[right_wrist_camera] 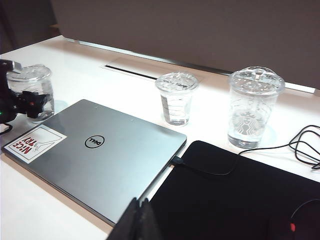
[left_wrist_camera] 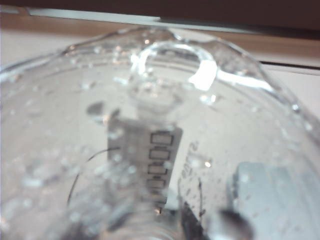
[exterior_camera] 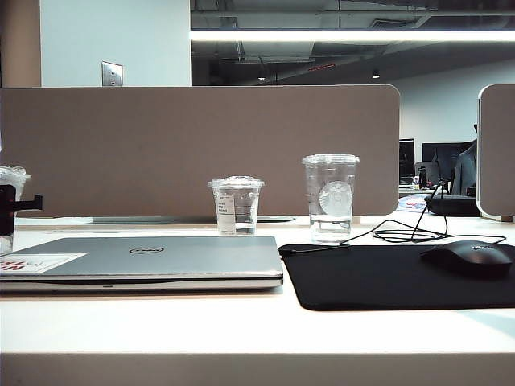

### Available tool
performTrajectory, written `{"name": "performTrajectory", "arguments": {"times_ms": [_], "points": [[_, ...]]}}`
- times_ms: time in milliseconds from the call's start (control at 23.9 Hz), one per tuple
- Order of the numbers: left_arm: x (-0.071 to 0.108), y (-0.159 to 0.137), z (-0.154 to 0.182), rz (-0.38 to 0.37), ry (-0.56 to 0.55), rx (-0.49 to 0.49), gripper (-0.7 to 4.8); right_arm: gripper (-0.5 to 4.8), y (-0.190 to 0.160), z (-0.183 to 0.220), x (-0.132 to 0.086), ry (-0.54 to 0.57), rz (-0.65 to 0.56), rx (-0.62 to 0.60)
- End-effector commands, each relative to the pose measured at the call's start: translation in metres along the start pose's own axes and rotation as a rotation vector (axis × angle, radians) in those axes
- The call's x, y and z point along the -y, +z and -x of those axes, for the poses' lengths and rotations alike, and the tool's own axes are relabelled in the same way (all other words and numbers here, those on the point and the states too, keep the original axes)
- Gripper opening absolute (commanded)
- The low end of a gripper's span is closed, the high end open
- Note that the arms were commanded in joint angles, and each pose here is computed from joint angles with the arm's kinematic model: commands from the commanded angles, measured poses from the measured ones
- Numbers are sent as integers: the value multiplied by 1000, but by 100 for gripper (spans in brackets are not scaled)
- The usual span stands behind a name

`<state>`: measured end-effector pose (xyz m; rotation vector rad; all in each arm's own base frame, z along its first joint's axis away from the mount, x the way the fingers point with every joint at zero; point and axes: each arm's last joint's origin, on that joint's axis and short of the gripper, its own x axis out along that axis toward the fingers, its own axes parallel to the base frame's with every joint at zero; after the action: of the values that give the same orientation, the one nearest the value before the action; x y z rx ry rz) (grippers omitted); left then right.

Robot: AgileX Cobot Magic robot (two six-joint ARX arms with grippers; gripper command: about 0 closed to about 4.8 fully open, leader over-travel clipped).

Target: Pick up the coffee cup on the left and place it on the left side of the laptop.

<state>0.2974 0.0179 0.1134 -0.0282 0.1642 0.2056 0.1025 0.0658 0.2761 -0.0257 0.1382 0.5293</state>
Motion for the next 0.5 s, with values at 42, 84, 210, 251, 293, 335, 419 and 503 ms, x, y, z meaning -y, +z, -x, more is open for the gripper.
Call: {"name": "performTrajectory", "arguments": {"times_ms": [42,84,210,251,293,335,419,503], "points": [[0,5,-2,2,5,41,188,-4,4,1,0,7,-1,24],[0,5,-2,1,4,40,188,-4,4,1,0,6,-1,24],[0,5,-2,-32,5,40,188,-4,4,1,0,7,-1,22],[1,5,-2,-37,1,39,189,-4,4,1,0,7,-1,22],[1,5,-2,-36,1,38,196,-4,4,1,0,7,-1,22],[1,5,-2,-36,0,38,234,-4,4,1,0,7,-1,22],[1,5,-2,-36,1,38,395,-4,4,1,0,7,-1,22],[1,5,-2,-36,0,39,407,-4,4,1,0,7,-1,22]]}}
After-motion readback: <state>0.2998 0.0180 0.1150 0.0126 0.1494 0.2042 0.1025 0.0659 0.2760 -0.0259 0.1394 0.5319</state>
